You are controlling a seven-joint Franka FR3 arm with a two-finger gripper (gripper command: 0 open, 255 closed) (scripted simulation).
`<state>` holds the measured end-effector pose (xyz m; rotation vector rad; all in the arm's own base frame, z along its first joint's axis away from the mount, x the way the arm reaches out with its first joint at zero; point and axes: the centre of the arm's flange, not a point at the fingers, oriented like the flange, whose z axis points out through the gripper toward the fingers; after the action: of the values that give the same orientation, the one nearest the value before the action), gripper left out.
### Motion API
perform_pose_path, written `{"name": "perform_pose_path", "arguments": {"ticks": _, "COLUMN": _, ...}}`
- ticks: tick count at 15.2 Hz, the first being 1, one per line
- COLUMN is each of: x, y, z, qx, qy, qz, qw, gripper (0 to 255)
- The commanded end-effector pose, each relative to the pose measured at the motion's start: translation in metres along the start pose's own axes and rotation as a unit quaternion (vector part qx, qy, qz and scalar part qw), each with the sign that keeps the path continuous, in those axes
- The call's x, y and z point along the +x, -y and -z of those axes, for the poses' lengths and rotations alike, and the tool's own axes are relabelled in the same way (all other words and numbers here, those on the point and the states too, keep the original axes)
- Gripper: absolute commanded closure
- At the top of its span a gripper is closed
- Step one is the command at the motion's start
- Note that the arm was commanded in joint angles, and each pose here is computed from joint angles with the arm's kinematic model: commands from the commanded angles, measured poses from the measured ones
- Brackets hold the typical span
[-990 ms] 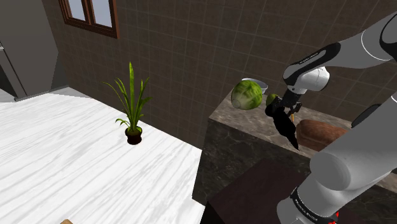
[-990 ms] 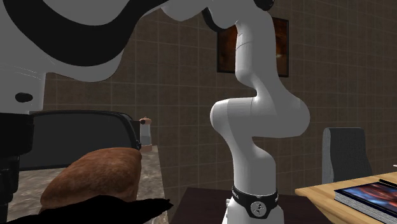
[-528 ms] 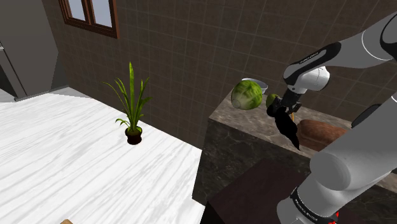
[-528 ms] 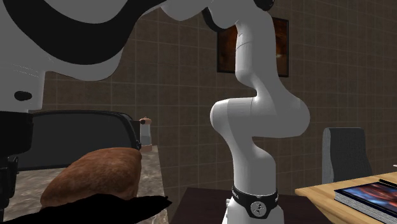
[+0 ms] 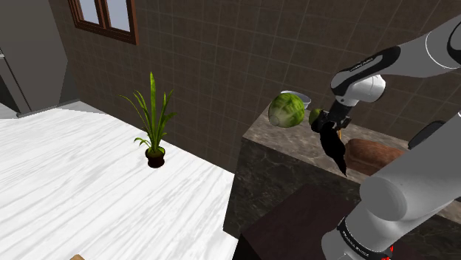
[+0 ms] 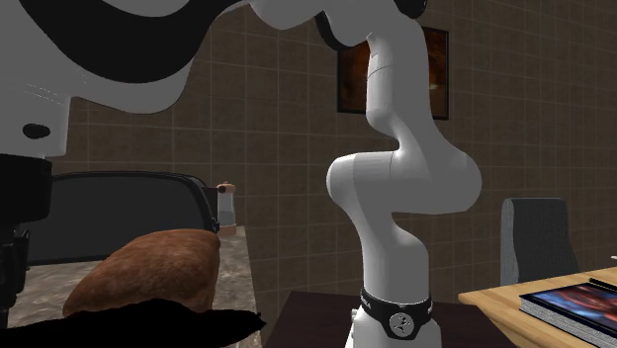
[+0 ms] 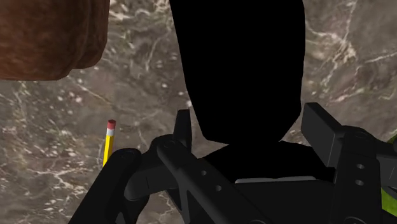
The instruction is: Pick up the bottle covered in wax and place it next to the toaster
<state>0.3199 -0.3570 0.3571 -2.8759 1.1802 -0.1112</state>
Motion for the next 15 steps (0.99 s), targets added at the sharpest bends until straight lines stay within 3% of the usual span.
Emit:
{"name": "perform_pose_path", "arguments": {"ticks": 1, "x": 0.000, "y": 0.001, "z": 0.011, "qx": 0.000, "qy": 0.000, "qz": 0.000, "qw": 1.0000, "gripper": 255}}
{"name": "perform_pose_path", "arguments": {"ticks": 15, "x": 0.004, "y": 0.005, "z": 0.084, "qx": 0.000, "qy": 0.000, "qz": 0.000, "qw": 1.0000, "gripper": 255}}
